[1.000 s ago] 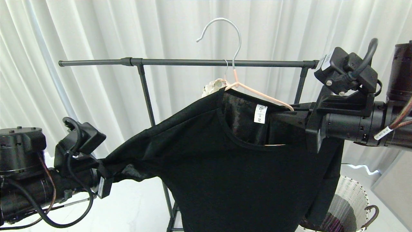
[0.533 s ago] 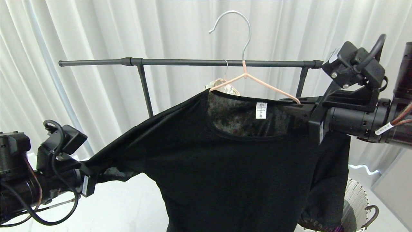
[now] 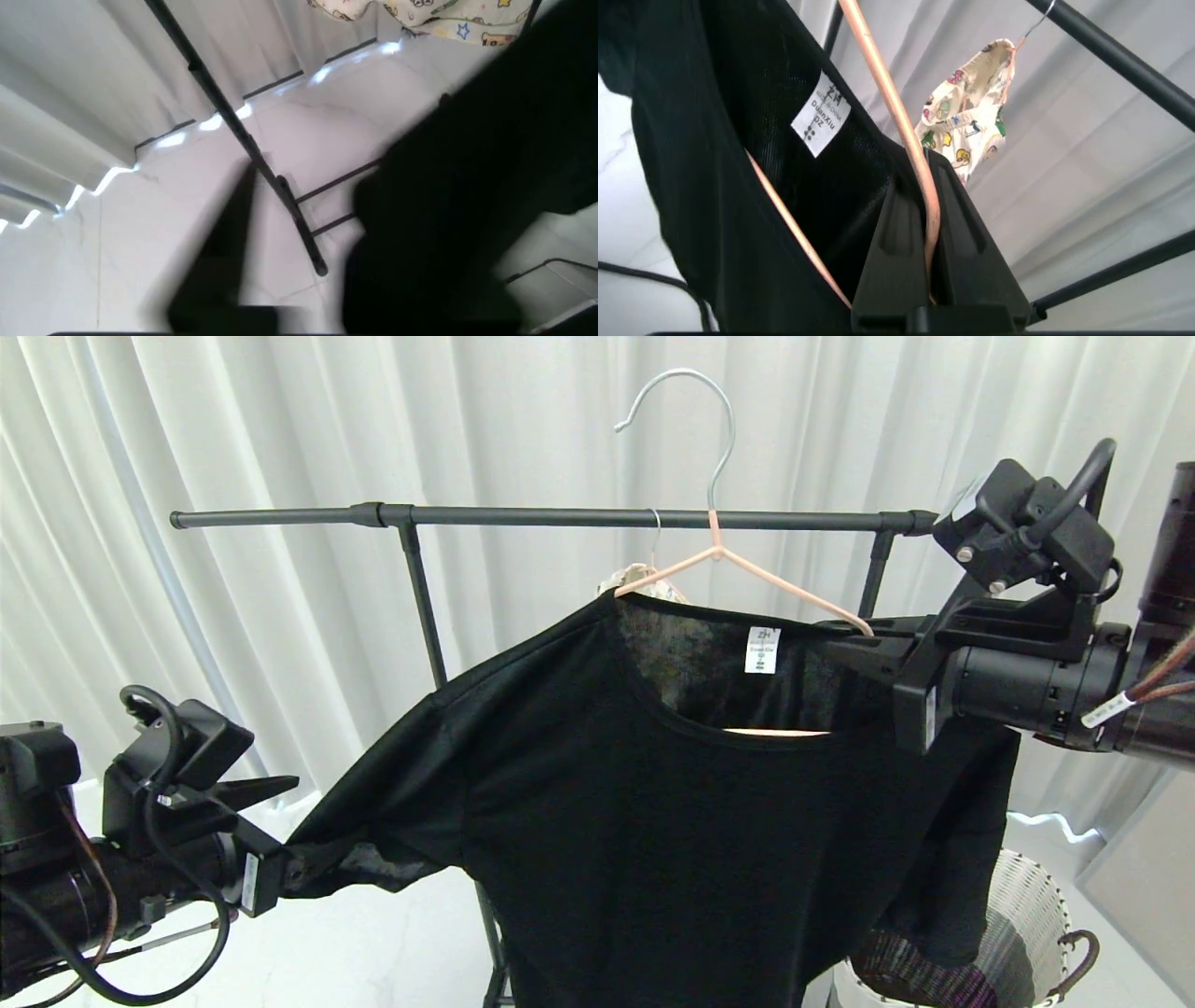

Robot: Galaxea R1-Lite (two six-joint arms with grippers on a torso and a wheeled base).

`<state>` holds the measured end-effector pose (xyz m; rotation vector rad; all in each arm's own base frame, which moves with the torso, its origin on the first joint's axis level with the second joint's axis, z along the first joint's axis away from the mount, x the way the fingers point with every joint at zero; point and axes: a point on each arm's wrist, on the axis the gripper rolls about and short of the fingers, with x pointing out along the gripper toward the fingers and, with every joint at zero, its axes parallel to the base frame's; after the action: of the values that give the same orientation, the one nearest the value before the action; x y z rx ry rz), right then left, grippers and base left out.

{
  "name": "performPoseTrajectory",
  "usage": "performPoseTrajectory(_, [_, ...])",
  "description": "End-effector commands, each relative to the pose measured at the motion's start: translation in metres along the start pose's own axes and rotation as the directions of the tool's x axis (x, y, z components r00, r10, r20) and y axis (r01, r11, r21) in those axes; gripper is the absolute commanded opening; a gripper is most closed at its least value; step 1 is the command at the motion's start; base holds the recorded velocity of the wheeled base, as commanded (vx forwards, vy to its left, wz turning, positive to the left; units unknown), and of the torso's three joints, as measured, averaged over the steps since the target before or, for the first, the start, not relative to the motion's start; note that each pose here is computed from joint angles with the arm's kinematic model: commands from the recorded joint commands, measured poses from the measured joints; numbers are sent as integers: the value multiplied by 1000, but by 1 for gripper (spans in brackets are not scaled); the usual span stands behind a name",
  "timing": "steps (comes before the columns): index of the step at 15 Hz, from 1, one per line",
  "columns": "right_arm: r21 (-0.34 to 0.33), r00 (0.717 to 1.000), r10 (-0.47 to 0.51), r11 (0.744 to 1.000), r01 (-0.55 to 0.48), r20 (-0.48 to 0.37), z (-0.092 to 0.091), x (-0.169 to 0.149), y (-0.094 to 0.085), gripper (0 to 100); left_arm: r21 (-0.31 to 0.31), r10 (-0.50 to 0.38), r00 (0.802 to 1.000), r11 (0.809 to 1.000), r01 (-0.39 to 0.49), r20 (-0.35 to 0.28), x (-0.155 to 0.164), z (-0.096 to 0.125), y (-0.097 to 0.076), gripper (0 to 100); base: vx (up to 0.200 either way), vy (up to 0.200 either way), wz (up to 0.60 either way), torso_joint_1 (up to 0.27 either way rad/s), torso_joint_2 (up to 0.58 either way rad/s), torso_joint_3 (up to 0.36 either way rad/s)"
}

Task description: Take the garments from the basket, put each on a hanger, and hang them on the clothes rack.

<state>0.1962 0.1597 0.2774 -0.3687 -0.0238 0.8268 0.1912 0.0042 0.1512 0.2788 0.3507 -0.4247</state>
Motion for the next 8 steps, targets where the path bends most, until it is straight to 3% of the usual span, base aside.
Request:
performPoseTrajectory(1, [1, 1000, -1, 1000, 1, -1, -1, -1, 0, 0, -27, 10, 999, 1000, -9, 30, -7, 5, -2, 100, 0, 0, 0, 0, 0, 0])
performPoseTrajectory(4, [-1, 998, -56, 998, 56, 11, 2, -2, -2, 0, -125, 38, 994, 992, -25, 99, -20, 17, -3, 100, 0, 0, 0, 0, 0, 0])
performPoseTrajectory(8, [48, 994, -112, 993, 112, -4, 0, -2, -7, 0, -91, 24, 981, 996, -6, 192, -39, 29, -15, 100, 0, 0, 0, 0, 0, 0])
